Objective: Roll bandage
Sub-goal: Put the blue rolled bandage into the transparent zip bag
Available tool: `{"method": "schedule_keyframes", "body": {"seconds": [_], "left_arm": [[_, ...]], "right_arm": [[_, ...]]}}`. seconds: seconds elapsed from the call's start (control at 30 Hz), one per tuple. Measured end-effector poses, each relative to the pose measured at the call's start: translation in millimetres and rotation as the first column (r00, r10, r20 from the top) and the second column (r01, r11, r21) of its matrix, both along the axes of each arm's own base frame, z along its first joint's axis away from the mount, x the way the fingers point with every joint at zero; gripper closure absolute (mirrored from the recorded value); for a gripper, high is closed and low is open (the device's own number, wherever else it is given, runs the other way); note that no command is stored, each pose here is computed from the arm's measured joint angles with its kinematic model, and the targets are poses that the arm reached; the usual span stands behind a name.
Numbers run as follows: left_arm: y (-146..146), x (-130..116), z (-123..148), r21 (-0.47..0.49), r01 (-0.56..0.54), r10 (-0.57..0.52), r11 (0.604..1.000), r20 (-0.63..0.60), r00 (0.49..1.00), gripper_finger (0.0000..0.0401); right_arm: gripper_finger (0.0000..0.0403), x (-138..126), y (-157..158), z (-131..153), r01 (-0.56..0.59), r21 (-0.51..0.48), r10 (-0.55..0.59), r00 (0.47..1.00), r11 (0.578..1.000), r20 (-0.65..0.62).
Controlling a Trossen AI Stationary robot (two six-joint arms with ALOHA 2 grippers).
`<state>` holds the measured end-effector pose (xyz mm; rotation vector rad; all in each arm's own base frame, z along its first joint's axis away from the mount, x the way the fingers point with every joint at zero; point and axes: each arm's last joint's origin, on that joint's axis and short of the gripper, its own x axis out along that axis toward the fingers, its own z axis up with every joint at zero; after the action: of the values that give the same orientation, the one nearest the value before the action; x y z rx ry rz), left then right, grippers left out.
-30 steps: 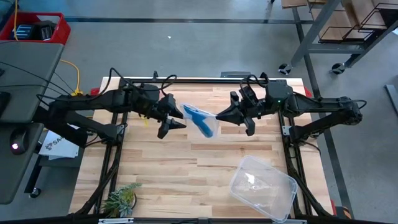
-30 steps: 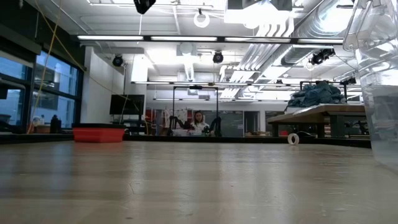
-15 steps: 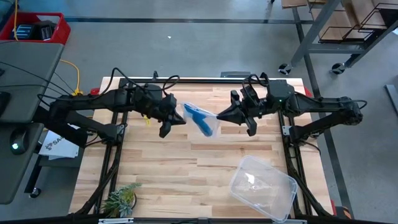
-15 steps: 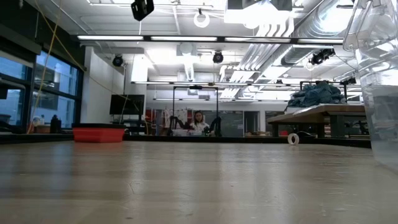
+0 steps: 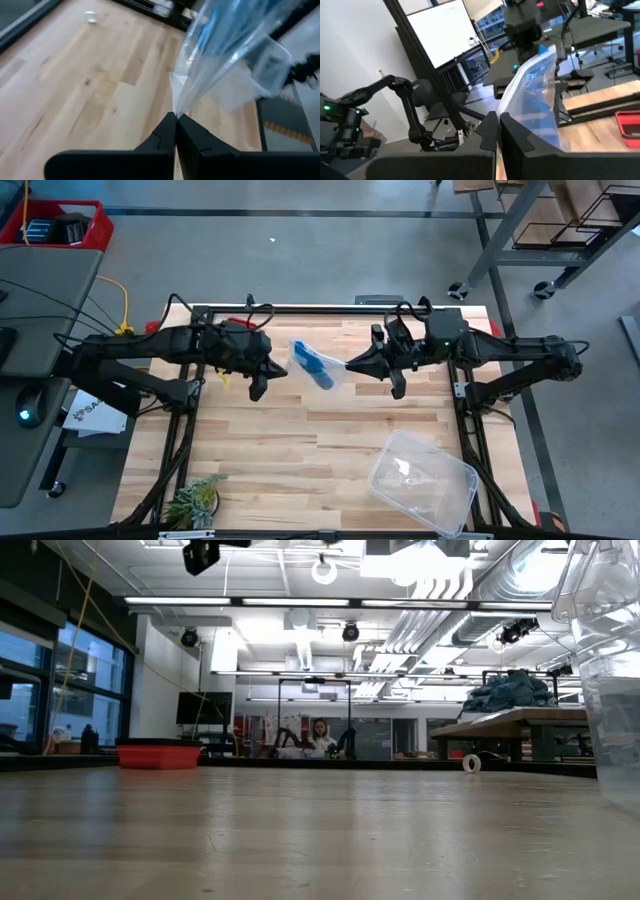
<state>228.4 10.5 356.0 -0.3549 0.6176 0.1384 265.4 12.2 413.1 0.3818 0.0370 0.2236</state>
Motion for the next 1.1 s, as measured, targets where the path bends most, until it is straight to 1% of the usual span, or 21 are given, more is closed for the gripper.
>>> {"method": "schedule_keyframes", "body": {"seconds": [0.07, 0.1, 0.2, 0.3, 0.4, 0.43, 0.57, 0.63, 0.7, 0.73, 0.8, 0.87, 0.97, 1.03, 1.1], "left_arm": [[2, -4, -2, -0.006, -0.053, 0.053, 0.999, 0.009, 0.999, 0.0401], [2, -5, -1, -0.007, -0.062, 0.062, 0.998, 0.022, 0.998, 0.0401], [3, -3, 2, -0.013, -0.067, 0.068, 0.998, 0.072, 0.995, 0.04], [3, -2, 3, -0.015, -0.065, 0.066, 0.998, 0.083, 0.994, 0.04], [4, -6, 0, -0.039, -0.053, 0.055, 0.998, 0.042, 0.998, 0.0395], [4, -9, -4, -0.051, -0.046, 0.046, 0.998, -0.006, 0.999, 0.0388], [5, -25, -8, -0.063, -0.039, 0.032, 0.997, -0.111, 0.993, 0.0353], [5, -34, -7, -0.062, -0.049, 0.041, 0.997, -0.125, 0.991, 0.0332], [7, -39, -2, -0.05, -0.073, 0.068, 0.996, -0.095, 0.993, 0.0311], [8, -40, 1, -0.061, -0.086, 0.082, 0.994, -0.063, 0.995, 0.0302], [9, -39, 11, -0.099, -0.096, 0.101, 0.99, 0.043, 0.994, 0.0282], [9, -35, 18, -0.134, -0.063, 0.079, 0.989, 0.124, 0.989, 0.0264], [8, -27, 24, -0.173, -0.004, 0.041, 0.985, 0.209, 0.977, 0.0239], [8, -22, 27, -0.171, 0.016, 0.028, 0.985, 0.254, 0.967, 0.0225], [8, -17, 26, -0.134, 0.033, 0.003, 0.99, 0.26, 0.966, 0.0214]], "right_arm": [[0.0403, 0, 0, -1, 0.005, 0.0, -0.005, 1.0, 1.0, -0.014], [0.0403, 0, 0, -2, 0.004, -0.001, -0.004, 1.0, 1.0, -0.016], [0.0403, -1, 0, -1, -0.01, 0.0, 0.01, 1.0, 1.0, -0.009], [0.0403, -1, -1, 0, -0.008, 0.0, 0.008, 1.0, 1.0, -0.004], [0.0403, -1, -3, 0, -0.004, 0.0, 0.004, 1.0, 1.0, -0.002], [0.0403, -1, -3, 1, -0.007, -0.001, 0.007, 1.0, 1.0, 0.007], [0.0403, -3, -3, 5, -0.012, -0.009, 0.012, 0.999, 1.0, 0.031], [0.0403, -2, -3, 4, -0.009, -0.019, 0.009, 1.0, 1.0, 0.028], [0.0403, -2, -4, 5, -0.002, -0.025, 0.003, 0.999, 1.0, 0.036], [0.0403, -2, -4, 5, 0.001, -0.025, 0.0, 0.999, 1.0, 0.039], [0.0403, -2, -5, 5, 0.002, -0.025, -0.001, 0.999, 1.0, 0.037], [0.0403, -2, -5, 4, 0.003, -0.025, -0.002, 0.999, 1.0, 0.032], [0.0403, -2, -5, 4, 0.003, -0.023, -0.002, 0.999, 1.0, 0.033], [0.0403, -2, -5, 4, 0.003, -0.022, -0.002, 1.0, 1.0, 0.031], [0.0403, -2, -5, 4, 0.003, -0.021, -0.002, 1.0, 1.0, 0.031]]}}
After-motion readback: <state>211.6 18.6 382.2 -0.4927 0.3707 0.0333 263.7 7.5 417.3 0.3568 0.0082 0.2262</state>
